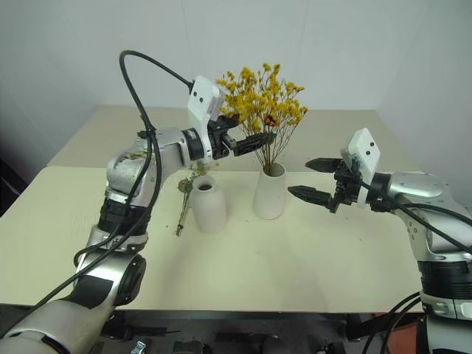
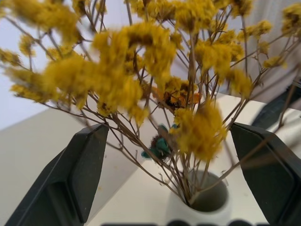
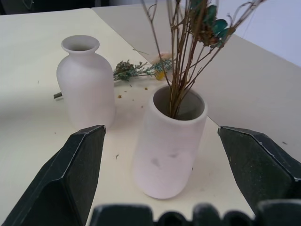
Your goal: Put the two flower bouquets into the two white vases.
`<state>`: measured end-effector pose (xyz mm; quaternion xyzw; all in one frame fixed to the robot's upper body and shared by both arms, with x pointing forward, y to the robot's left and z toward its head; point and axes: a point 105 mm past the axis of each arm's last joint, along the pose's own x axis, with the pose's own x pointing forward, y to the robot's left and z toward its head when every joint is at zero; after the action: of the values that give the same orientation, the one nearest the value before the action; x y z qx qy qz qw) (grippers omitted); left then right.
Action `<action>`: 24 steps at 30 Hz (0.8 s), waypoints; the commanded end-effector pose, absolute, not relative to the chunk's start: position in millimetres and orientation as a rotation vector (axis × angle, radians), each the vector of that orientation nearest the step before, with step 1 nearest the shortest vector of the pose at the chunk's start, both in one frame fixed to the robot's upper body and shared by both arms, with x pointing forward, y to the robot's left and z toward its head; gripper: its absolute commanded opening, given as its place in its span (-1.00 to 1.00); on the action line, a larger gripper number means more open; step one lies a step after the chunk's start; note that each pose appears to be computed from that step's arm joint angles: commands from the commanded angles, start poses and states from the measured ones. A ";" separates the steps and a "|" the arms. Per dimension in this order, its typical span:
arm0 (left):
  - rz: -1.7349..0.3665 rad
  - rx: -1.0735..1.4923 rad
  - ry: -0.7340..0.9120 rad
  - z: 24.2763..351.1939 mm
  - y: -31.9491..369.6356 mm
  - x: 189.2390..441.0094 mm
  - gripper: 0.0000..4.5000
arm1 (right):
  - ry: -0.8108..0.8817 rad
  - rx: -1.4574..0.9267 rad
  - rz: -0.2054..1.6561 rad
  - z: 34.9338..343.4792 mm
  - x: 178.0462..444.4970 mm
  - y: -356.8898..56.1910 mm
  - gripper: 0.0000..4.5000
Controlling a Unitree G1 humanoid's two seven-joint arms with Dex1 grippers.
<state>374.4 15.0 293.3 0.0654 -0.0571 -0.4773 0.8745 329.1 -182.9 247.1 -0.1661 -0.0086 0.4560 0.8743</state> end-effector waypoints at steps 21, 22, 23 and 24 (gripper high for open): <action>-1.034 0.285 0.237 234.1 7.1 366.7 0.99 | -0.091 -0.353 0.979 256.4 329.5 -173.0 1.00; -1.014 0.300 0.242 235.9 11.6 367.6 0.99 | -0.092 -0.352 0.981 256.3 329.8 -172.7 1.00; -0.998 0.310 0.235 238.7 15.4 368.3 0.99 | -0.092 -0.352 0.983 256.1 329.9 -172.7 1.00; -0.989 0.312 0.229 242.1 19.2 368.4 0.99 | -0.092 -0.351 0.984 255.8 330.1 -172.6 1.00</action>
<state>370.8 17.3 223.0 0.1326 0.1367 -0.4756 0.8588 333.9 -173.3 238.7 -0.1533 -0.0083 0.4702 0.8691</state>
